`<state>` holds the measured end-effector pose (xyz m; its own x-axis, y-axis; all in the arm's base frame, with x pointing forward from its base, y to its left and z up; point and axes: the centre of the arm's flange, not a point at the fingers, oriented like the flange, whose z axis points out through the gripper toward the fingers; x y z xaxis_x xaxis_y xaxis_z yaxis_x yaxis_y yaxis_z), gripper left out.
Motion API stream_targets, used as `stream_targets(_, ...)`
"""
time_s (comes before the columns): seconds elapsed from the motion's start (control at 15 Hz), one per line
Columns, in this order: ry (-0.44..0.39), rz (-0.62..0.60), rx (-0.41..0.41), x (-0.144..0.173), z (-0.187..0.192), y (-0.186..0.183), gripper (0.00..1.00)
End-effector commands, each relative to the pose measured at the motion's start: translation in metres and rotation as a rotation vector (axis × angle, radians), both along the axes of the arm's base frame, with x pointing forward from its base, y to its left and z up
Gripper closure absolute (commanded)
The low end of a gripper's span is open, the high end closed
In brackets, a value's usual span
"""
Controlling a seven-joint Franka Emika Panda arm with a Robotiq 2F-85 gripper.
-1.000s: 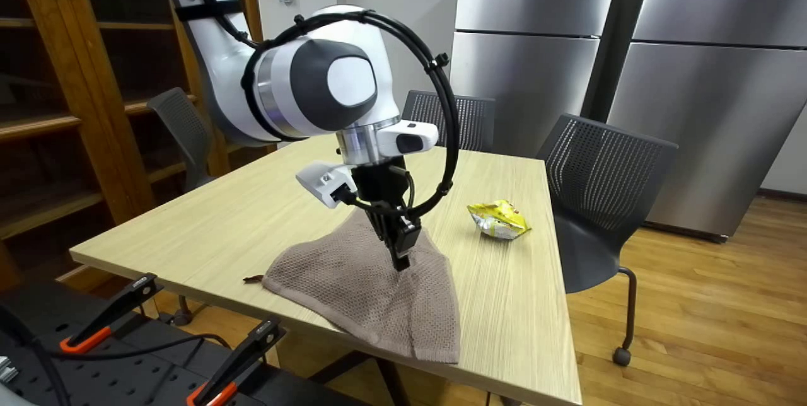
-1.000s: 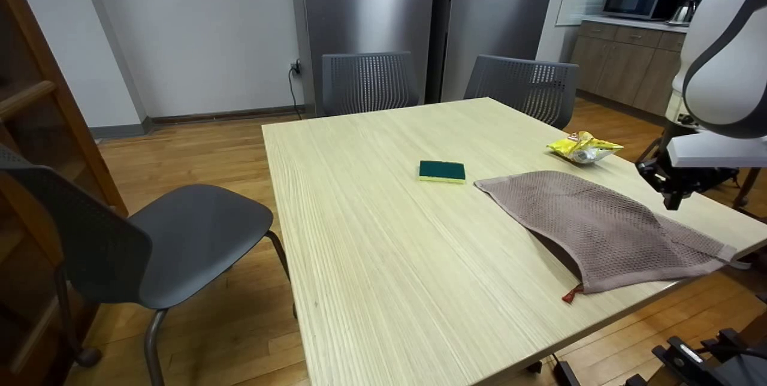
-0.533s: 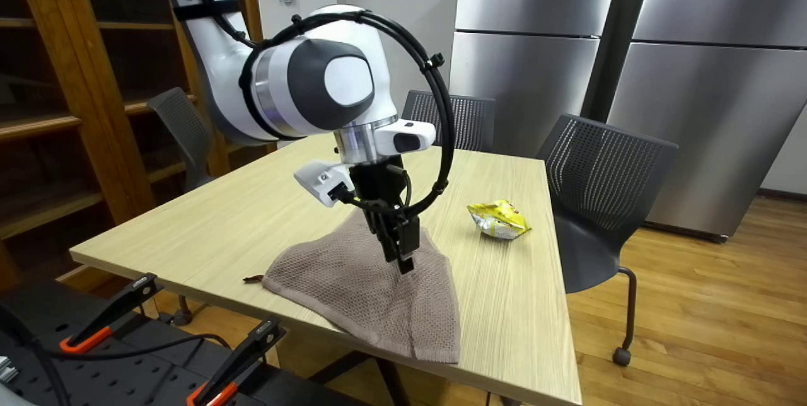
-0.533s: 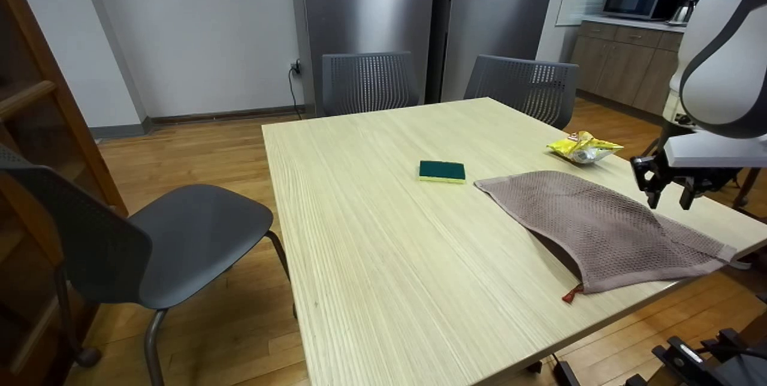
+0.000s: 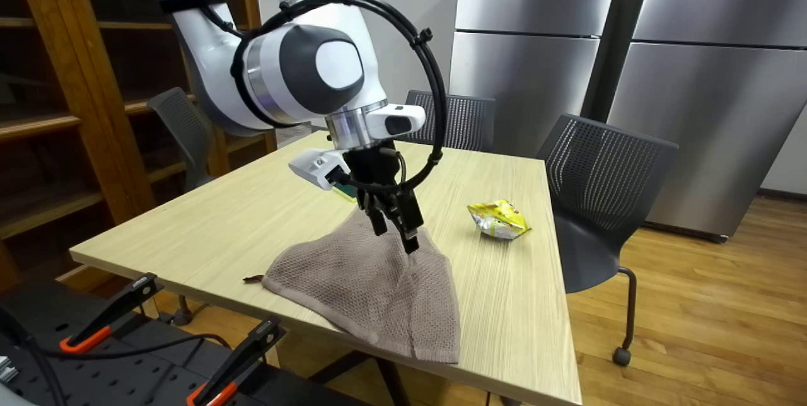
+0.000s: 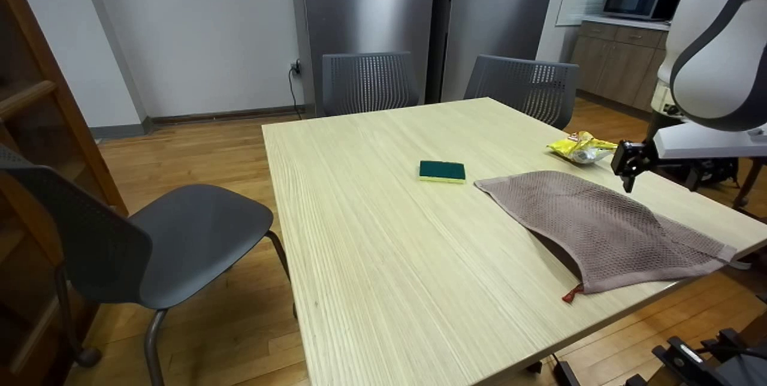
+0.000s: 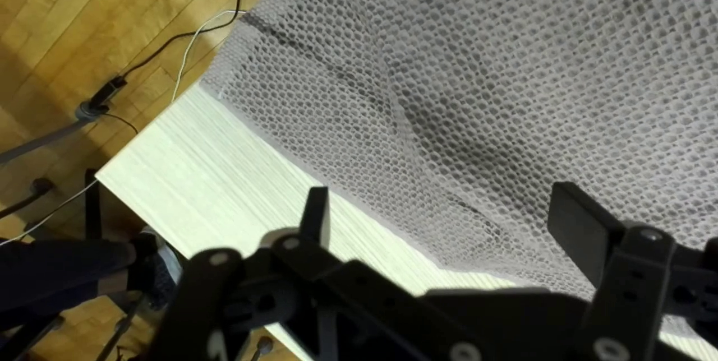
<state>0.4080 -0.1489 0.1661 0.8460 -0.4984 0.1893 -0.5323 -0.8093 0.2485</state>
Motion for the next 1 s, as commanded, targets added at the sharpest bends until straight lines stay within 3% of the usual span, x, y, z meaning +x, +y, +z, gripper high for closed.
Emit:
stream_targets(0.0, -0.025, 0.005, -0.015, -0.007, 0.030, 0.015, 0.00)
stream_targets(0.8, -0.085, 0.026, -0.010, 0.000, 0.060, 0.051, 0.00)
stream_targets(0.93, -0.084, 0.049, -0.040, 0.010, 0.043, 0.040, 0.00)
